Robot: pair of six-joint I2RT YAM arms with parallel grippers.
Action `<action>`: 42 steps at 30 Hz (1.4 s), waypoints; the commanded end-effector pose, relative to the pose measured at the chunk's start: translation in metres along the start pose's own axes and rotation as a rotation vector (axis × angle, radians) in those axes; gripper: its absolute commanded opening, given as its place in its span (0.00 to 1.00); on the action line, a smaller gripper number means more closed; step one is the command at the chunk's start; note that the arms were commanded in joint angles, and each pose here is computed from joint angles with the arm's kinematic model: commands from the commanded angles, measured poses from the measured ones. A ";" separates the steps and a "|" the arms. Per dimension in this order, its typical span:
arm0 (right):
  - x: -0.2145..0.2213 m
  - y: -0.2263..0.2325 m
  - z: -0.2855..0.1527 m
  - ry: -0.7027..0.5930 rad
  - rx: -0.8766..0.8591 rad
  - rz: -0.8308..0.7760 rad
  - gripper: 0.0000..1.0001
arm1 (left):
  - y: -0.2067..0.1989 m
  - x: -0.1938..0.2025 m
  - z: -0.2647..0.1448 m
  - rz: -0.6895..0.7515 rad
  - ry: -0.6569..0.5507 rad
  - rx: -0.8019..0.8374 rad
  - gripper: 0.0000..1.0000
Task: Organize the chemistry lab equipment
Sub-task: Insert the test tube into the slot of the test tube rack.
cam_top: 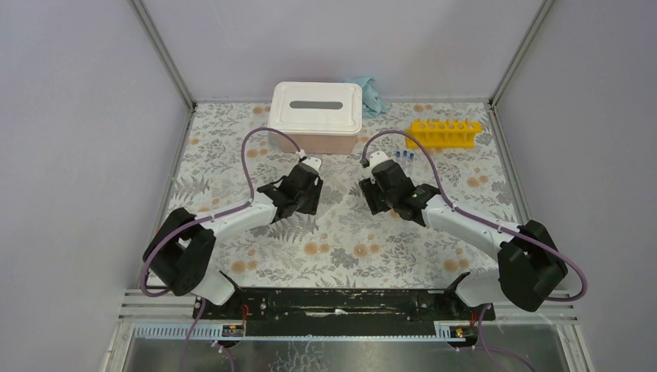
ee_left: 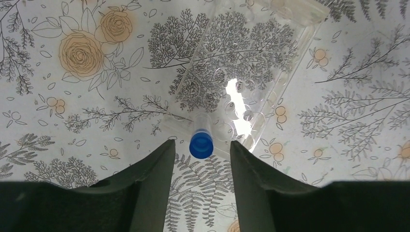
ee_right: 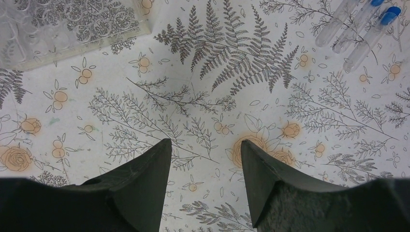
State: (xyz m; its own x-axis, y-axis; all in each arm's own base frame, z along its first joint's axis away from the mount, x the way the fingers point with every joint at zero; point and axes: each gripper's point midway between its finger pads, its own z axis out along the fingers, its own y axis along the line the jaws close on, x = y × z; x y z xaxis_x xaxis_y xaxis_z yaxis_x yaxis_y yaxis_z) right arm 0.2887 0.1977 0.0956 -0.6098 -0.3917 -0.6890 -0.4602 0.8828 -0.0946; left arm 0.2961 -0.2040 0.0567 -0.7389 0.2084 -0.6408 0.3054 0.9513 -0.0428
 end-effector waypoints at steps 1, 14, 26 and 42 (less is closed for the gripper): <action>-0.031 0.001 -0.003 -0.079 -0.011 0.020 0.62 | -0.002 -0.021 -0.010 -0.019 -0.091 -0.004 0.56; -0.054 -0.008 -0.007 -0.124 0.029 0.085 0.62 | -0.007 -0.079 -0.047 -0.044 -0.219 -0.003 0.64; -0.063 -0.088 0.022 -0.079 0.221 0.349 0.61 | -0.016 -0.128 -0.091 -0.077 -0.341 0.040 0.68; -0.077 -0.138 0.088 -0.013 0.288 0.416 0.55 | -0.022 -0.151 -0.111 -0.058 -0.391 0.073 0.72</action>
State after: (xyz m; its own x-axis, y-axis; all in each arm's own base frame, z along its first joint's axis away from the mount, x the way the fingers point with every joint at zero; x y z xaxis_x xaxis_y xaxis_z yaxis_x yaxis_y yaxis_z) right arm 0.4315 0.1248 0.0800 -0.7349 -0.0226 -0.6778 0.0011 0.9994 -0.0345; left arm 0.3318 -0.2285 0.2138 -0.5262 0.0542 -0.8487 0.3052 0.9435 -0.1290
